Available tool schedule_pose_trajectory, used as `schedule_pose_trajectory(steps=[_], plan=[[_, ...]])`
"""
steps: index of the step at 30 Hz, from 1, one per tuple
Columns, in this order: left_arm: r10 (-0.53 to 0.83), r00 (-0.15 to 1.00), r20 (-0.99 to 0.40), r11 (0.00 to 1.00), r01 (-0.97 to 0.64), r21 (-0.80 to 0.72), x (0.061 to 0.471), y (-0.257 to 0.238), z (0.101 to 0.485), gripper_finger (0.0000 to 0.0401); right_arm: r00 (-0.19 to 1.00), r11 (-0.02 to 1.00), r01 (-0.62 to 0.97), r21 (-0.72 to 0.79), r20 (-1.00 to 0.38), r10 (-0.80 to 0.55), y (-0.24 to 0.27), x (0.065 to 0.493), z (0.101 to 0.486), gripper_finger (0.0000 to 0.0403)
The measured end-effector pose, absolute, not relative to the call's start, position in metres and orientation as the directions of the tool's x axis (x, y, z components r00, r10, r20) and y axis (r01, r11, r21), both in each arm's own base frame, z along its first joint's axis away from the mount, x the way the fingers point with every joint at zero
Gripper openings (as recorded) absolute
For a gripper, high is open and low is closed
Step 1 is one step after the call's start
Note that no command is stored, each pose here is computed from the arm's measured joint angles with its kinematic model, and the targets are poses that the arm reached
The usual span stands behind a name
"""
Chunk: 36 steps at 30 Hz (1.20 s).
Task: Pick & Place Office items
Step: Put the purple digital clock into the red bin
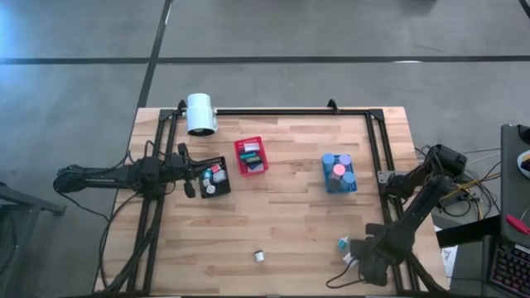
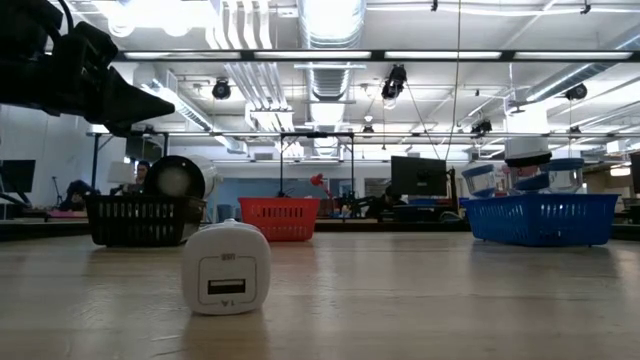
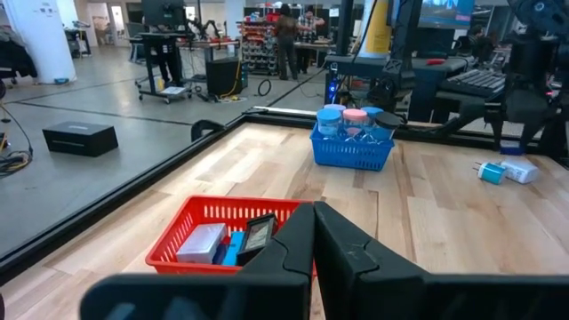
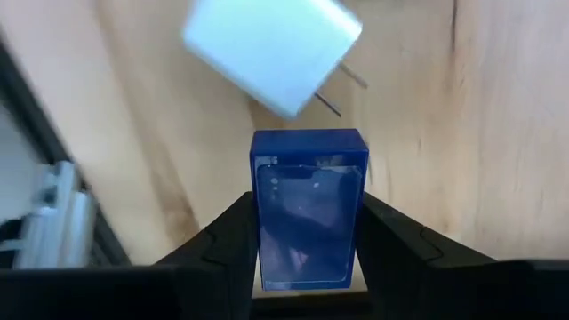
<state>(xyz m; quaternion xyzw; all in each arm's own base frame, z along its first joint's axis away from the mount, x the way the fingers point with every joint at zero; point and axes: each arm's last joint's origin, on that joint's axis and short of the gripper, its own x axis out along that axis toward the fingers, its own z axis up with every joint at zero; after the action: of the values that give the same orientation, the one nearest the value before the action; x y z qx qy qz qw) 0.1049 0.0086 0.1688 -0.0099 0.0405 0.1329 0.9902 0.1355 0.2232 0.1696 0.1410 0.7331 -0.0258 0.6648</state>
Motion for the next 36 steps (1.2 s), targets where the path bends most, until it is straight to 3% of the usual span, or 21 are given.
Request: schedule_pose_trajectory(steps=[9,19,28,36], plan=[[0.263,0.961,-0.083,0.964,-0.264,-0.009,0.105,0.009,0.169,0.0014,0.251,0.941,0.245,0.233,-0.953,0.17,0.194,0.154,0.21,0.0147],[0.262,0.961,-0.083,0.964,-0.264,-0.009,0.105,0.009,0.169,0.0014,0.405,0.964,0.069,0.259,-0.89,0.21,0.148,0.219,0.217,0.0148],[0.262,0.961,-0.083,0.964,-0.264,-0.009,0.105,0.009,0.169,0.0014,0.649,0.978,-0.1,0.18,-0.733,0.202,0.109,0.284,0.225,0.0149],[0.263,0.961,-0.083,0.965,-0.264,0.0,0.105,0.009,0.169,0.0014,0.786,0.99,-0.135,0.05,-0.603,0.137,0.068,0.319,0.269,0.0149]])
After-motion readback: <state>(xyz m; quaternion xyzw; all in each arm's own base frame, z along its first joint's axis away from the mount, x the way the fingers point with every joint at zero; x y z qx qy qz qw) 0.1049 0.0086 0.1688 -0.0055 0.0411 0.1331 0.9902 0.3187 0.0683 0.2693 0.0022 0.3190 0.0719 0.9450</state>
